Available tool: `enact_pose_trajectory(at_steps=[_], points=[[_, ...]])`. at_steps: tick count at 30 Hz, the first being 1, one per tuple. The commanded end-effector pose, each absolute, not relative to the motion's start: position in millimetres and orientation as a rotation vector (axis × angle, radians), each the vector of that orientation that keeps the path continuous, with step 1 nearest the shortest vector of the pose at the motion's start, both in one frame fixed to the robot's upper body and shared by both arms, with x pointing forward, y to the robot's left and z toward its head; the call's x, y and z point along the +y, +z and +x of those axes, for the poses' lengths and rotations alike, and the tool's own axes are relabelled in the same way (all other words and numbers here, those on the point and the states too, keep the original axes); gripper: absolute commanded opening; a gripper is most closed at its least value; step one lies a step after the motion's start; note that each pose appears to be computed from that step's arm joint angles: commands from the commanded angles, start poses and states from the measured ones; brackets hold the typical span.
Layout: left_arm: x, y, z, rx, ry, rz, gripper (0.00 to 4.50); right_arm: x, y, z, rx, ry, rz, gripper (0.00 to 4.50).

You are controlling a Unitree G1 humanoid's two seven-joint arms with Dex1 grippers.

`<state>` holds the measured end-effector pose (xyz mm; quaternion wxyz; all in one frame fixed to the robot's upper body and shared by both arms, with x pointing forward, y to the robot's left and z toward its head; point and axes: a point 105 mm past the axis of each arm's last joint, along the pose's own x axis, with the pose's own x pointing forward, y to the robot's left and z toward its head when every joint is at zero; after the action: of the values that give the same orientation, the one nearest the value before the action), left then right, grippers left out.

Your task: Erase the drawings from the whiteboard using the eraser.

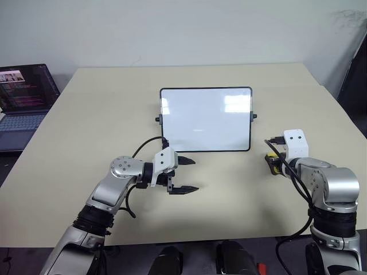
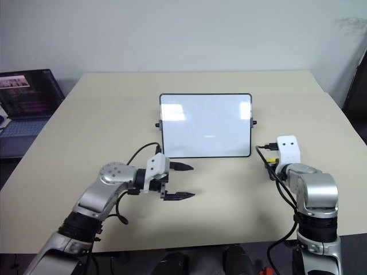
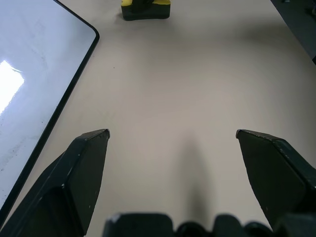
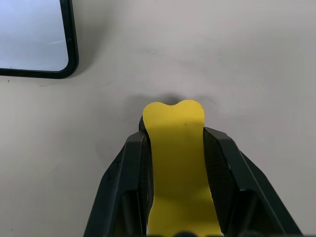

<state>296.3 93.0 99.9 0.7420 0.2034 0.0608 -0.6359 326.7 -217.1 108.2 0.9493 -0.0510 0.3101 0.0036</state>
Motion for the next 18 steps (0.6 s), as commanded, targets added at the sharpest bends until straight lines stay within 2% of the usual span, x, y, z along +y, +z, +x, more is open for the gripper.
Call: enact_pose_trajectory(at_steps=[1, 18], points=[[94.4, 112.2, 299.8, 0.087, -1.383, 0.475, 4.5, -220.0, 123.0, 331.8, 0.569, -0.003, -0.101, 1.71], [92.6, 114.2, 300.4, 0.081, -1.38, 0.479, 4.5, -216.5, 128.6, 333.9, 0.557, 0.014, -0.105, 1.71]])
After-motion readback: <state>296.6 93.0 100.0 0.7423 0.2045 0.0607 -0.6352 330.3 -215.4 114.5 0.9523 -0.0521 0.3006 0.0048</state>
